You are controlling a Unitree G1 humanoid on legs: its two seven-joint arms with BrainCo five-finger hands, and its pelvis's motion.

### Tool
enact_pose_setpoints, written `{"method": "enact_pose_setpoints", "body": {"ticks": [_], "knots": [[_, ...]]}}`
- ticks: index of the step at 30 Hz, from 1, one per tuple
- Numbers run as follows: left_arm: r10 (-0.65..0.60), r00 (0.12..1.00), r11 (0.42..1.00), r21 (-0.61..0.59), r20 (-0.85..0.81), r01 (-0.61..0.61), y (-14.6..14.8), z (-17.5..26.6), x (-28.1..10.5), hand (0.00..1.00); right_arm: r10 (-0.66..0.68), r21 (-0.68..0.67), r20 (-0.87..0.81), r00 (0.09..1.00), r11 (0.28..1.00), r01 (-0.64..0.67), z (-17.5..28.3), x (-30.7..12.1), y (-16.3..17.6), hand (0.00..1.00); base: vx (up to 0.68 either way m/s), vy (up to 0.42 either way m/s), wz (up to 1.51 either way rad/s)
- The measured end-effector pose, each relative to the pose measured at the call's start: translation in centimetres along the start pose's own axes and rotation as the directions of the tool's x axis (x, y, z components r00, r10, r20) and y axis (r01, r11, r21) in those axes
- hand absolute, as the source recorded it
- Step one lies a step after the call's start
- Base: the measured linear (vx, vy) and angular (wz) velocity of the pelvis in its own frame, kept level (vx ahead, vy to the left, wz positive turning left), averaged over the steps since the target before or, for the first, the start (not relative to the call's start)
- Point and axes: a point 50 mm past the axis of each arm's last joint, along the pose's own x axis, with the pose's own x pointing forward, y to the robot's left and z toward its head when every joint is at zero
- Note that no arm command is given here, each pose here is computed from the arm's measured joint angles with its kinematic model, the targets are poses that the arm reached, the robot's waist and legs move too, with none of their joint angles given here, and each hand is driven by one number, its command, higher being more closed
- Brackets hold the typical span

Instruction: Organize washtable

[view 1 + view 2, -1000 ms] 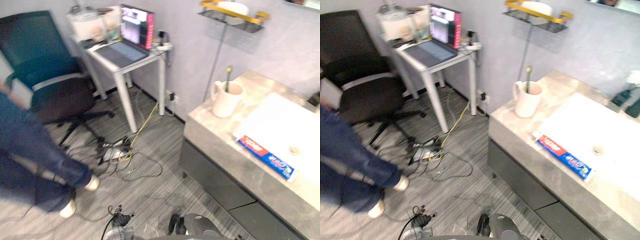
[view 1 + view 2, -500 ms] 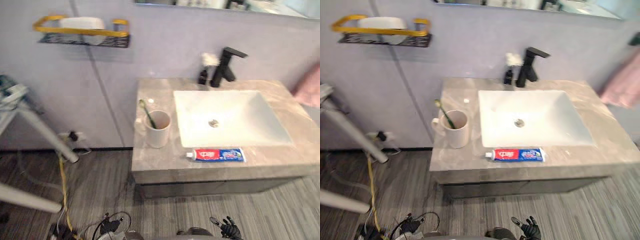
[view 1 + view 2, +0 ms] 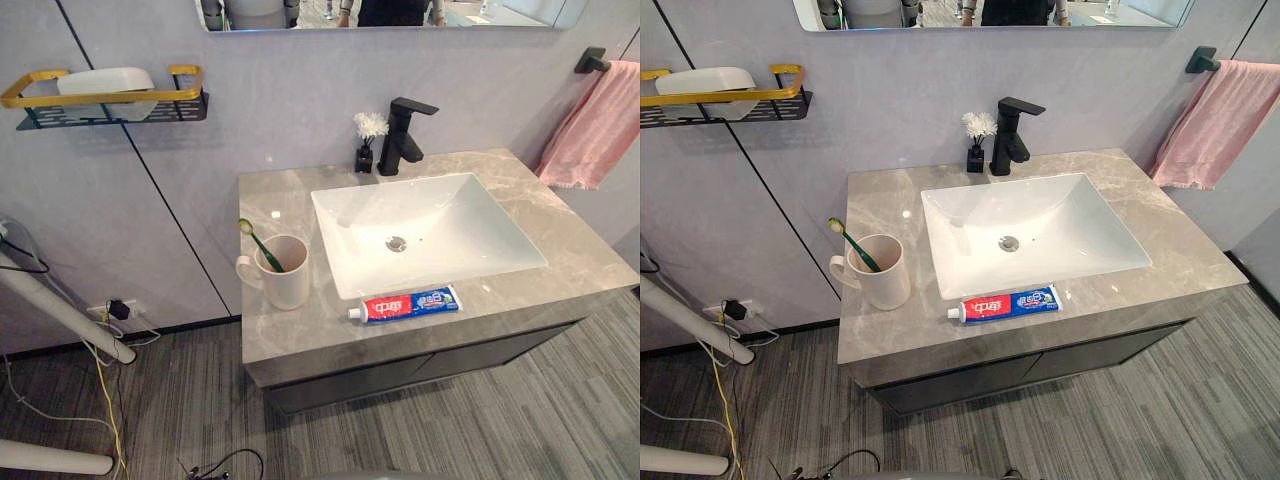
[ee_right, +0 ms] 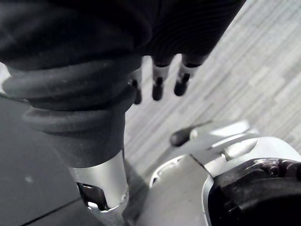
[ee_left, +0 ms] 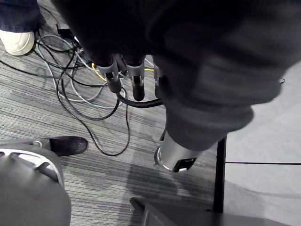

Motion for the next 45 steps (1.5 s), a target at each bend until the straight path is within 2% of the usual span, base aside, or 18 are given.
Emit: {"method": "enact_pose_setpoints", "body": {"ticks": [11,18,20,23,25,26,27,28,30,31,32,34,35,37,38,40,41,45], "knots": [[-0.069,0.998,0.996,0.056,-0.006,0.069,-1.6,-0.9,-0.6,0.00,-0.017,-0.051,-0.003,1.000,0.999,0.017,0.1,0.0,-0.7,0.00,-0.02,0.002,0.26],[-0.080,0.997,0.996,0.030,-0.022,0.080,-1.2,-1.9,-1.0,0.00,-0.023,-0.075,-0.011,1.000,0.997,0.022,0.1,0.1,-0.8,0.00,-0.09,-0.005,0.04],[-0.060,0.998,0.998,-0.022,-0.038,0.059,-0.8,-2.3,-1.0,0.00,-0.029,-0.070,-0.010,1.000,0.997,0.028,0.1,0.1,-1.0,0.00,-0.09,0.017,-0.26],[0.029,0.997,0.975,-0.216,-0.070,-0.044,0.5,-2.8,-1.1,0.00,-0.041,-0.051,-0.017,0.999,0.998,0.040,-0.1,0.0,-1.3,0.00,-0.07,0.009,0.13],[0.186,0.980,0.895,-0.400,-0.069,-0.198,3.8,-2.3,-1.0,0.00,-0.040,-0.047,-0.013,0.999,0.998,0.040,0.0,0.1,-1.2,0.00,0.02,-0.006,0.47],[0.233,0.970,0.863,-0.446,-0.063,-0.236,4.9,-2.0,-1.0,0.00,-0.040,-0.047,-0.013,0.999,0.998,0.040,0.0,0.1,-1.2,0.00,0.07,-0.008,0.46],[0.330,0.943,0.792,-0.531,-0.043,-0.302,7.1,-0.8,-1.1,0.00,-0.039,-0.048,-0.010,0.999,0.998,0.038,0.1,0.1,-1.2,0.00,0.06,-0.009,0.36],[0.373,0.928,0.762,-0.564,-0.021,-0.319,8.1,0.0,-1.2,0.00,-0.039,-0.049,-0.010,0.999,0.998,0.038,0.1,0.1,-1.2,0.00,0.07,-0.013,0.51],[0.547,0.830,0.657,-0.671,0.111,-0.344,12.2,4.5,-2.3,0.00,-0.020,-0.071,-0.001,1.000,0.997,0.020,0.3,0.2,-0.6,0.00,0.08,-0.024,0.65],[0.602,0.776,0.639,-0.696,0.189,-0.327,13.3,6.8,-3.2,0.00,-0.008,-0.088,0.005,1.000,0.996,0.008,0.5,0.2,-0.3,0.00,0.08,-0.035,0.93],[0.669,0.664,0.629,-0.731,0.334,-0.266,14.4,11.0,-5.3,0.00,0.021,-0.120,0.032,0.999,0.993,-0.017,1.1,0.2,0.4,0.00,0.05,-0.023,0.87],[0.710,0.558,0.626,-0.748,0.430,-0.219,15.0,13.8,-7.4,0.00,0.033,-0.129,0.052,0.998,0.991,-0.026,1.6,0.3,0.7,0.00,0.02,-0.019,0.69],[0.732,0.477,0.628,-0.754,0.487,-0.194,15.4,15.5,-9.1,0.00,0.047,-0.139,0.065,0.997,0.990,-0.037,1.9,0.3,1.1,0.00,-0.03,-0.012,0.60],[0.774,0.241,0.626,-0.764,0.585,-0.157,15.6,19.0,-13.9,0.00,0.080,-0.161,0.092,0.993,0.985,-0.064,2.6,0.3,2.1,0.00,-0.03,-0.001,0.57],[0.777,0.188,0.627,-0.765,0.601,-0.146,15.5,19.7,-14.9,0.00,0.090,-0.170,0.097,0.991,0.983,-0.072,2.8,0.3,2.4,0.00,-0.04,0.001,0.43],[0.757,0.016,0.652,-0.752,0.654,-0.096,14.5,21.6,-18.6,0.00,0.130,-0.187,0.111,0.985,0.976,-0.108,3.0,0.2,3.7,0.00,-0.05,0.005,0.34],[0.742,-0.013,0.667,-0.741,0.670,-0.077,14.0,22.1,-19.4,0.00,0.131,-0.191,0.114,0.985,0.976,-0.107,3.1,0.2,3.6,0.00,-0.06,0.018,0.27],[0.590,-0.250,0.801,-0.595,0.768,0.063,9.8,25.0,-24.6,0.00,0.141,-0.204,0.113,0.983,0.972,-0.116,3.1,0.2,3.9,0.00,-0.09,0.022,0.06]]}}
